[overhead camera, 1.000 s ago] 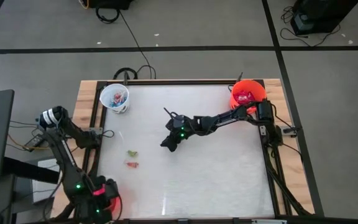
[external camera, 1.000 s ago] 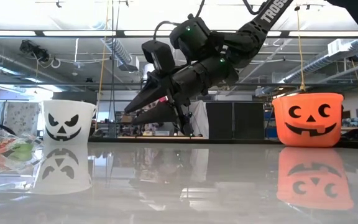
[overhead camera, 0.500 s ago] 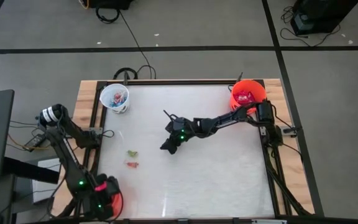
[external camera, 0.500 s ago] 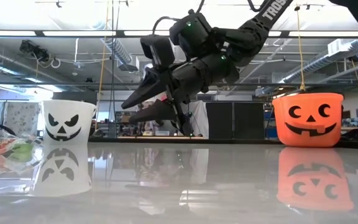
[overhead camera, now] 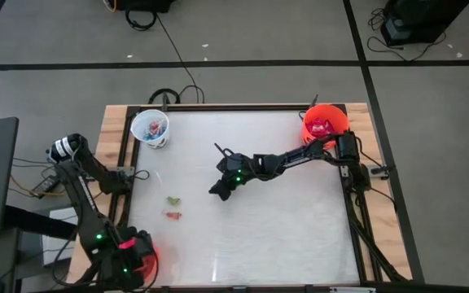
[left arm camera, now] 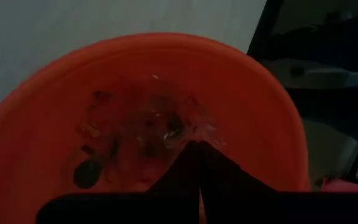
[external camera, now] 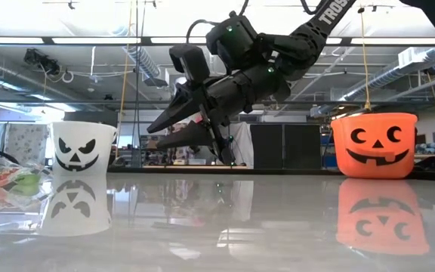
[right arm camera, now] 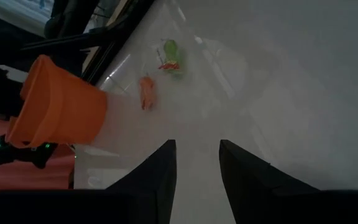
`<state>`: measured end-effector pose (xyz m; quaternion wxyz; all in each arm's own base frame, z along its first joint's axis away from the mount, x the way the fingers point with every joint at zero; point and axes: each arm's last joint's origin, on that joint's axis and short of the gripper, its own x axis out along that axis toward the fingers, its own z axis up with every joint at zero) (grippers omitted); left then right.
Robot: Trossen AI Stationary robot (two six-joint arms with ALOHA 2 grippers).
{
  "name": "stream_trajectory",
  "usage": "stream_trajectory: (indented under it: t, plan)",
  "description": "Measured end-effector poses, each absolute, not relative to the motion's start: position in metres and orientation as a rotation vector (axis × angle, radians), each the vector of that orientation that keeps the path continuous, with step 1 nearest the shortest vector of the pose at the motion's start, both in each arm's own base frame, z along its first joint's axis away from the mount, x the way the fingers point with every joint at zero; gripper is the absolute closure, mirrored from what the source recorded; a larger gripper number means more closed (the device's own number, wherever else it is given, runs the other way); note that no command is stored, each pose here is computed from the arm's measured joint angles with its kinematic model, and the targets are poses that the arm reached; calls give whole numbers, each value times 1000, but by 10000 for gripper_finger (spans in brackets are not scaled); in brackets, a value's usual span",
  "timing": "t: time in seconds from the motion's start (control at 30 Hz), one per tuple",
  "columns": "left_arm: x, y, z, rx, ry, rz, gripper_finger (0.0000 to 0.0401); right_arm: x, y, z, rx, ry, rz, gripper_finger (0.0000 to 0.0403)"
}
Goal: Sort candy by brand, put in halloween buckets
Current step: Put the orange gummy into the bottom orange bucket, then put the green gummy into the bottom orange bucket
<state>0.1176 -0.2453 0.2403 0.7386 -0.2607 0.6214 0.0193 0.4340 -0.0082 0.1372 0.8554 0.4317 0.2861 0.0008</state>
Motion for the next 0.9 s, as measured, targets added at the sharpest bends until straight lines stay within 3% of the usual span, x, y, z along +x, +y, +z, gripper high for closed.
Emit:
stream_trajectory:
  t: [0.23, 0.57, 0.9]
  plan:
    - [119, -249, 249, -602, 1358, 20, 385, 434, -13, 137, 911, 596, -11, 270]
    - [113, -236, 279, -566, 1376, 57, 302, 434, -13, 137, 911, 596, -11, 270]
    - [108, -222, 309, -485, 1346, 95, 296, 434, -13, 137, 909, 593, -18, 270]
